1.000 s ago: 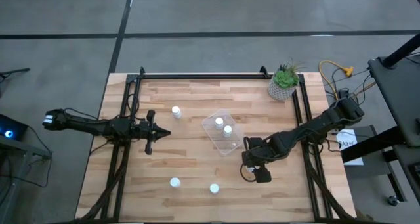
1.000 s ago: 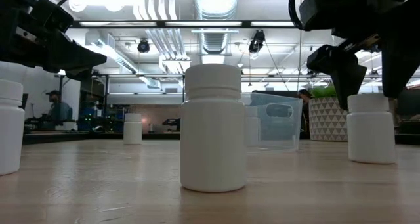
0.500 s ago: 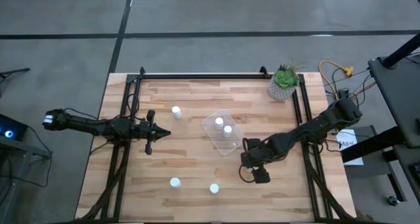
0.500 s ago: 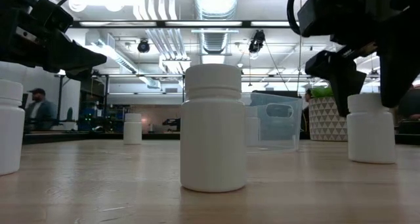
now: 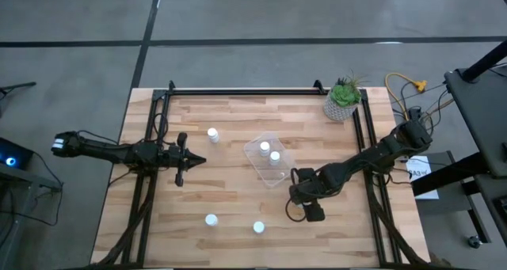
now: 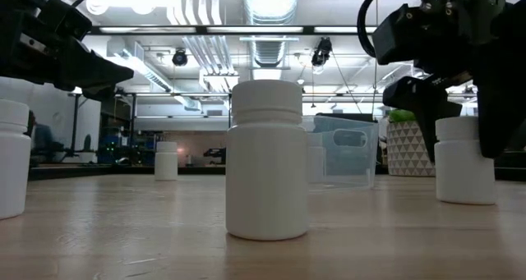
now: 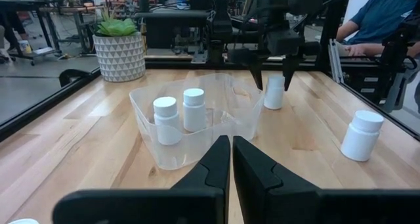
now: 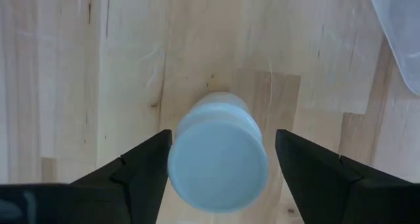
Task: Pick and place pill bottles into a basket
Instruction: Put the white pill bottle into the transparent bin
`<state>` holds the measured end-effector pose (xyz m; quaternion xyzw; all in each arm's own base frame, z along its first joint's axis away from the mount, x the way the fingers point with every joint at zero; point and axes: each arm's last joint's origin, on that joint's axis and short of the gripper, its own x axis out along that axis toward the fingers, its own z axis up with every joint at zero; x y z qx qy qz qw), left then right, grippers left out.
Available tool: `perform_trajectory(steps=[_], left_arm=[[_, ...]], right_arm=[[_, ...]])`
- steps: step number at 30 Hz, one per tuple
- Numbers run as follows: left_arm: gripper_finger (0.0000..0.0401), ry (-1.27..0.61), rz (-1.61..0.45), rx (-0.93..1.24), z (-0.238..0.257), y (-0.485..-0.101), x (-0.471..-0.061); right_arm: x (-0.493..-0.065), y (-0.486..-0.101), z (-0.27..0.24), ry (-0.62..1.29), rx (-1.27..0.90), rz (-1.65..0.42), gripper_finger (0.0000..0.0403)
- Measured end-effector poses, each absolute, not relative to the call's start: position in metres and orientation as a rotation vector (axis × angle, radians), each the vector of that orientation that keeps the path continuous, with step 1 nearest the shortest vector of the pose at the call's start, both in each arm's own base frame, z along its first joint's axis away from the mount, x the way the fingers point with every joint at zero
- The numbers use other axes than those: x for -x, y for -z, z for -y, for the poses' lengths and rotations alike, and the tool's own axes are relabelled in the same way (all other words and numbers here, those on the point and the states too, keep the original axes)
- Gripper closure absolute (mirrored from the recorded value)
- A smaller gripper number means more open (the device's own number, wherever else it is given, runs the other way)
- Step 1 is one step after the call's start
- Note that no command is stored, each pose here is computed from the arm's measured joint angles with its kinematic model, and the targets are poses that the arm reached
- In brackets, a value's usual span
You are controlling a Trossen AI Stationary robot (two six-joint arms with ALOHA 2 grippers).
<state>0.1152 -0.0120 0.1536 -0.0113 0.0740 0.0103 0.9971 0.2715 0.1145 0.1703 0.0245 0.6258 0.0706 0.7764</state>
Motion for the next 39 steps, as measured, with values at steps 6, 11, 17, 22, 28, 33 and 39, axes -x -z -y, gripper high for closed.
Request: perform_trajectory(steps=[6,11,17,22,28,33,39], left_arm=[[0.0401,-0.021,-0.149,0.022,0.012,-0.153,-0.115],[0.0401,-0.021,-0.149,0.023,0.012,-0.153,-0.115],[0.0401,-0.021,-0.148,0.023,0.012,-0.154,-0.115],[0.0401,-0.021,-0.148,0.023,0.012,-0.154,-0.115],[0.0401,-0.021,-0.149,0.022,0.012,-0.153,-0.115],[0.0401,-0.021,-0.149,0.023,0.012,-0.154,-0.115],[0.0401,-0.021,-0.150,0.022,0.012,-0.153,-0.115]], right_arm=[[-0.271,-0.173,-0.114,-0.156,-0.055,-1.345,0.0156],[-0.271,-0.174,-0.114,-0.158,-0.056,-1.342,0.0162],[-0.271,-0.174,-0.114,-0.158,-0.055,-1.342,0.0168],[-0.271,-0.174,-0.114,-0.161,-0.052,-1.342,0.0181],[-0.270,-0.176,-0.114,-0.191,-0.022,-1.335,0.0242],[-0.273,-0.188,-0.112,-0.198,-0.011,-1.339,0.0247],[-0.277,-0.219,-0.103,-0.220,0.026,-1.313,0.0247]])
